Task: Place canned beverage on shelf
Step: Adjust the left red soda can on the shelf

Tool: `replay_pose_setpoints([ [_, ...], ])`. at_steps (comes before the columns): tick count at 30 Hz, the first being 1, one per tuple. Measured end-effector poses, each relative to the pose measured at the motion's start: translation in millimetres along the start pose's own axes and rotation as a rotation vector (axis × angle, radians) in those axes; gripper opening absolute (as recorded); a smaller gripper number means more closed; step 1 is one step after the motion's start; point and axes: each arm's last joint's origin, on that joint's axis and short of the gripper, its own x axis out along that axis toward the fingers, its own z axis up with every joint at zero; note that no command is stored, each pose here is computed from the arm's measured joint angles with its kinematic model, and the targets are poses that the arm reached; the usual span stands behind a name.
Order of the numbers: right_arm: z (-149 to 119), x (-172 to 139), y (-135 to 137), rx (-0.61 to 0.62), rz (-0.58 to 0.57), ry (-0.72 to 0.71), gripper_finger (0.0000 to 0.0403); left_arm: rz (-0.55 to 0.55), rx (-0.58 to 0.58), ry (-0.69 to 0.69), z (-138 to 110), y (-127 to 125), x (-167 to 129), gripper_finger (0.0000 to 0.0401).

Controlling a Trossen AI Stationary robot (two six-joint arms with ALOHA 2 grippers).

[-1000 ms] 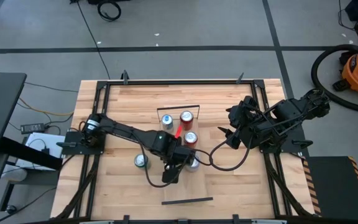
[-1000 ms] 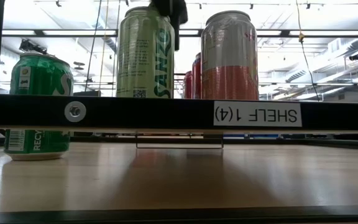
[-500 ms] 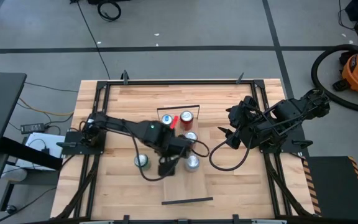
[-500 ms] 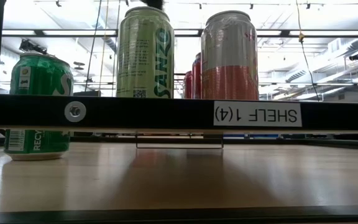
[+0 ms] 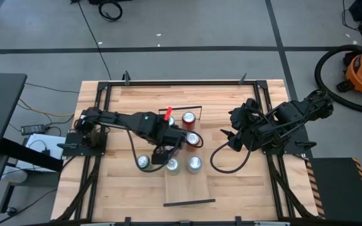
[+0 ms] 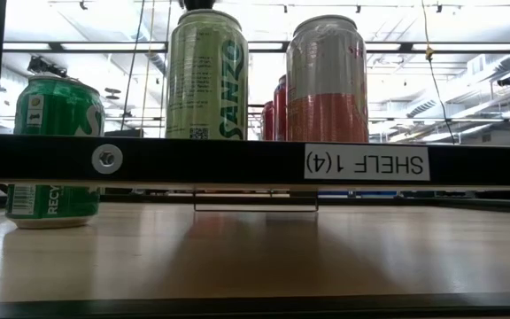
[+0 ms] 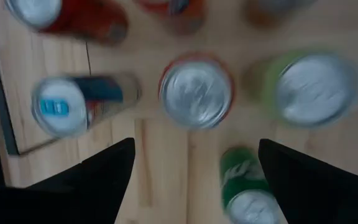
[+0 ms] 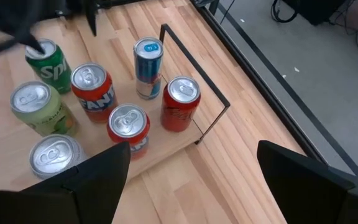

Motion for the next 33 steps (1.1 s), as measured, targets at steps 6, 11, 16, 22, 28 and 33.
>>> replay_pose_setpoints([
  [6,-8.6,11.8,7.1,-0.007,-0.001,0.034,0.0362,0.017,0.024,0.122,-12.4,1.2,37.8,0.0352],
  [11,-11.4,15.8,9.8,-0.007,0.004,0.045,0.0362,0.025,0.022,0.123,-17.4,-1.3,57.8,0.0352],
  [16,-11.0,15.7,10.0,-0.003,0.007,0.041,0.0362,0.078,0.023,0.1,-17.3,-1.8,68.6,0.0352],
  [22,-10.9,15.7,10.3,0.002,0.011,0.043,0.0362,0.143,0.017,0.076,-15.9,0.8,72.0,0.0352],
  [28,-10.9,15.7,10.3,0.002,0.011,0.043,0.0362,0.119,-0.01,0.022,-11.5,3.5,70.1,0.0352],
  [33,-10.9,15.7,10.2,0.001,0.011,0.043,0.0362,0.122,-0.003,0.048,-13.7,5.3,70.1,0.0352],
])
